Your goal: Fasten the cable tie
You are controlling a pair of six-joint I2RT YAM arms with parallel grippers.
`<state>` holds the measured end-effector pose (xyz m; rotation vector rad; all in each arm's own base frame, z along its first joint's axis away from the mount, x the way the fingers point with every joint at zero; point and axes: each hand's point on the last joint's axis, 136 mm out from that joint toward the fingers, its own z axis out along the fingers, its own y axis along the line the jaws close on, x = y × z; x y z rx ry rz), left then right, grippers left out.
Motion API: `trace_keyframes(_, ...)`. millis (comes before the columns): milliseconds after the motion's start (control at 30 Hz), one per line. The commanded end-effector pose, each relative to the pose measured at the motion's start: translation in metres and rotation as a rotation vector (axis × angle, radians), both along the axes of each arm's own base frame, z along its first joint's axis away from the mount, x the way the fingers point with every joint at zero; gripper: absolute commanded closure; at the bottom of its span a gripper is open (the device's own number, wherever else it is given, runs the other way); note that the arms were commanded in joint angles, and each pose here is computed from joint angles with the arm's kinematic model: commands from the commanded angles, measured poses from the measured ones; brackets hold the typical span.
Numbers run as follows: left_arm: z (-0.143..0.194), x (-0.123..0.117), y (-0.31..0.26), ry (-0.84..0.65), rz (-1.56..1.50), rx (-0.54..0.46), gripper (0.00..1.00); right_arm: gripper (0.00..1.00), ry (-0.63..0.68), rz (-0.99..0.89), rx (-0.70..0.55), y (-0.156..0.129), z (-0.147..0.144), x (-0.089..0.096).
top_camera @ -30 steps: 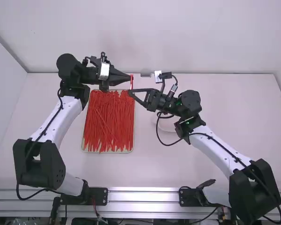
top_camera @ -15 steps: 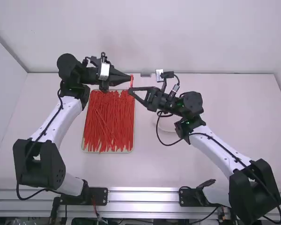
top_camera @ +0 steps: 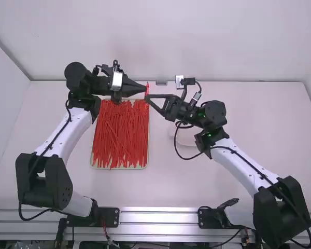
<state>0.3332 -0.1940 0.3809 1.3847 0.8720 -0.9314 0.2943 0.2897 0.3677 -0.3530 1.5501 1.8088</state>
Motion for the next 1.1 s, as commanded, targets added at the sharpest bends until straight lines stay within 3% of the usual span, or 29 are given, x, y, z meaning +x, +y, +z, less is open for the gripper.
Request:
trace_keyframes(0, -0.003, -0.008, -0.005, 0.036, -0.042, 0.013, 0.99, 1.0, -0.026, -0.036, 0.022, -0.006, 0.013, 0.008)
trace_keyframes(1067, -0.009, -0.036, -0.011, 0.055, -0.071, 0.013, 0.99, 1.0, -0.058, -0.084, 0.058, -0.018, 0.024, 0.016)
